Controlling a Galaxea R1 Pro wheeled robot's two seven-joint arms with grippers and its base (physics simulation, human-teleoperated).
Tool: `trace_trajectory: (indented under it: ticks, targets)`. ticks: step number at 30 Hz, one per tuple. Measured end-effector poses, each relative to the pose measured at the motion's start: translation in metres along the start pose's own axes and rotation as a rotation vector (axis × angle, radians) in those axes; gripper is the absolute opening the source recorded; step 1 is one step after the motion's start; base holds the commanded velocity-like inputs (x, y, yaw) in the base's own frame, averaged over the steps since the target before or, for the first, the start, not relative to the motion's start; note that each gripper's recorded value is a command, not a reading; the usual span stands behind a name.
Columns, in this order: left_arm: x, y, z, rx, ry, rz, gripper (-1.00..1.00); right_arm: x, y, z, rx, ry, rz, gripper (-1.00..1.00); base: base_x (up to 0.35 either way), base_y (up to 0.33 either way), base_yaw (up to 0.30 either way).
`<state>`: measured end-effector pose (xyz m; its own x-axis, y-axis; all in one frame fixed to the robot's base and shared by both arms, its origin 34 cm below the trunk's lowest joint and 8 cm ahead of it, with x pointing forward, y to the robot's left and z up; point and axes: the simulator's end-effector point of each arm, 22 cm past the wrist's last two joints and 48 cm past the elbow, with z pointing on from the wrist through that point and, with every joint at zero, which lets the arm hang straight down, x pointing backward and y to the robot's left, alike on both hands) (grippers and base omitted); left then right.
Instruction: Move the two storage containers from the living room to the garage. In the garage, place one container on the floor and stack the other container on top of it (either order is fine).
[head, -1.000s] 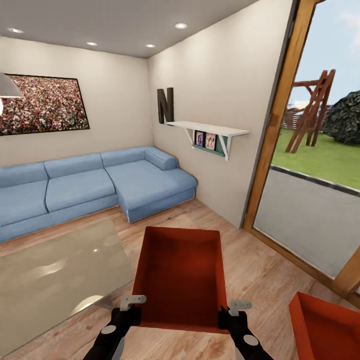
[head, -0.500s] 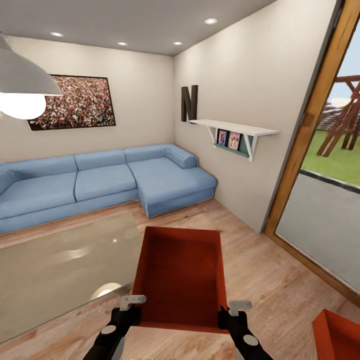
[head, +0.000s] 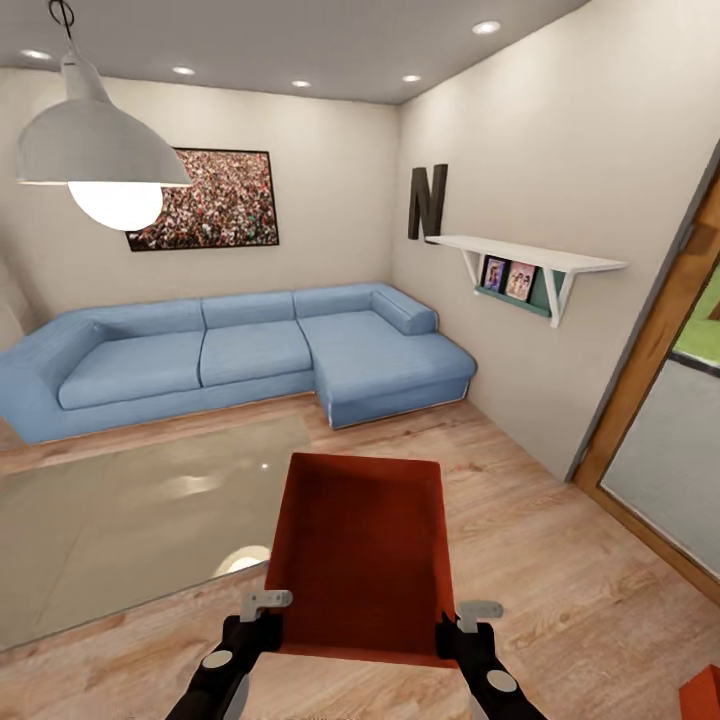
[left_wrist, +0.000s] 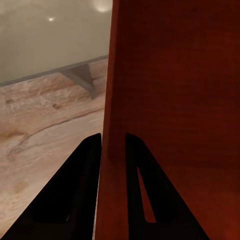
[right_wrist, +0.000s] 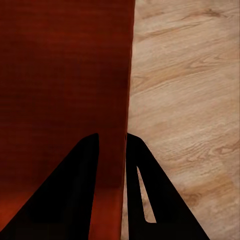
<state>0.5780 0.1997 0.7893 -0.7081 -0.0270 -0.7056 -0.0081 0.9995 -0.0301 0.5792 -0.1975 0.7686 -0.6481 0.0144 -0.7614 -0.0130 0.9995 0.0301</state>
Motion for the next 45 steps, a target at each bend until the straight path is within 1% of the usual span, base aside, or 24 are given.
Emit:
trace_trajectory:
  ticks: [16, 25, 40, 45]
  targets:
    - [0.0058, -0.0013, 0.0029, 0.001, 0.01, 0.002, -1.0, 0.0074, -0.0015, 0.0021, -0.001, 0.01, 0.005, -1.0, 0.0, 0.0, 0.206]
    - [0.0076, -0.0008, 0.0033, 0.0, 0.014, 0.0, -1.0, 0.0085, -0.0012, 0.0025, -0.001, 0.014, 0.002, -1.0, 0.0, 0.0, 0.071]
    - [0.0084, 0.001, 0.0037, 0.0, 0.016, 0.002, -1.0, 0.0092, 0.0005, 0.0027, 0.0, 0.015, -0.001, -1.0, 0.0, 0.0, 0.287]
    - [0.0092, 0.0012, 0.0038, -0.001, 0.019, 0.002, -1.0, 0.0104, 0.0007, 0.0027, 0.0, 0.018, 0.001, -1.0, 0.003, 0.217, 0.3]
